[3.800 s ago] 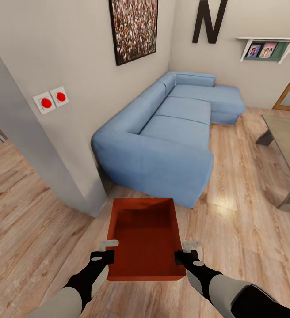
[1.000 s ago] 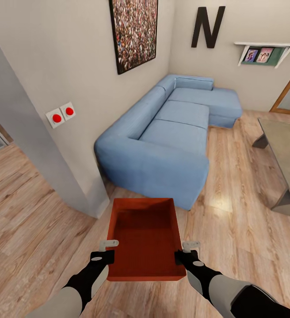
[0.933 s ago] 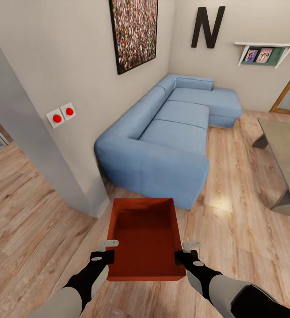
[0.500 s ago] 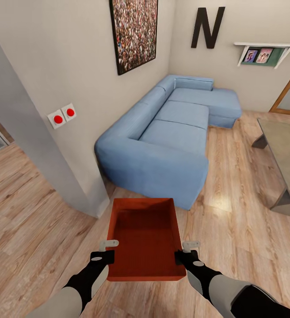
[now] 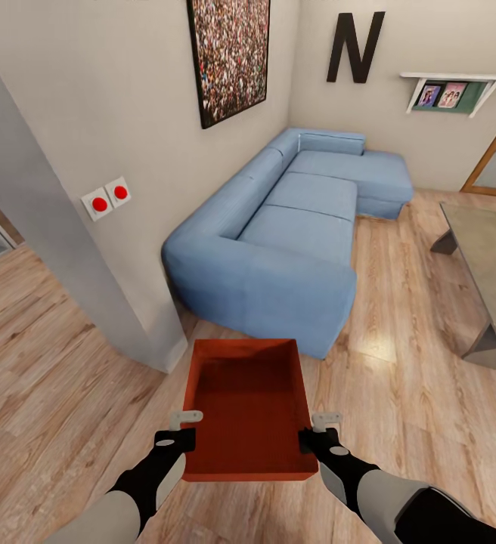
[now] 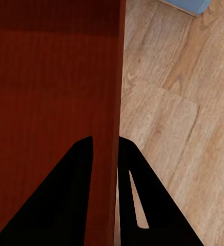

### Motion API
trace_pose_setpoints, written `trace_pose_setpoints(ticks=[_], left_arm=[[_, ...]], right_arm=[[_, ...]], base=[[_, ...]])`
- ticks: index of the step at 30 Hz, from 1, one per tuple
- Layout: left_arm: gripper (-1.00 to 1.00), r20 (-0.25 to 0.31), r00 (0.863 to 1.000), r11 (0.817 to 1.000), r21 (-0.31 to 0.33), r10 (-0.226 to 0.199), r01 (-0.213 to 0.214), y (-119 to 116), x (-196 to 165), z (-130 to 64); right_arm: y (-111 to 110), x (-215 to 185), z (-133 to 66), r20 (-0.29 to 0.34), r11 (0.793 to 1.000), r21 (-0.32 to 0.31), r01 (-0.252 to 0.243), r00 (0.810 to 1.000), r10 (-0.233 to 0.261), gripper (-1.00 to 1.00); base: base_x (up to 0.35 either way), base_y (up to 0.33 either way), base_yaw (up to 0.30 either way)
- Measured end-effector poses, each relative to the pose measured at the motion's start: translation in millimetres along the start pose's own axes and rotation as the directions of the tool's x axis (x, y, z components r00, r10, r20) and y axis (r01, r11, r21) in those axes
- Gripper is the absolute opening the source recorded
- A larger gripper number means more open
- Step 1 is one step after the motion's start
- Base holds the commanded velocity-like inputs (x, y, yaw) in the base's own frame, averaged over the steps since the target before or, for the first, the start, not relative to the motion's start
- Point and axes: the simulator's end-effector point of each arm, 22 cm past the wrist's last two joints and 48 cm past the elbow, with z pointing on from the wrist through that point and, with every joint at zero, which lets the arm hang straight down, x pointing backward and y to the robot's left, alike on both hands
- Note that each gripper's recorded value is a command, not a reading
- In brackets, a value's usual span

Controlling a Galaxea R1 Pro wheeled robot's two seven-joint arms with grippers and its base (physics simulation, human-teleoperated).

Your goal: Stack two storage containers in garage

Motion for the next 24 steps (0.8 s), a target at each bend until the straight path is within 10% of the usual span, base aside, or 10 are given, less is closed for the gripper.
trace_pose_setpoints(ticks=[24], left_arm=[[-1.00,0.039,0.999,1.000,-0.005,0.001,0.000,3,-23,-9.6]], right_arm=[[2,-21,-6.9,0.039,1.000,0.000,-0.006,0.999,0.006,-1.00]], base=[[0.000,0.000,0.000]])
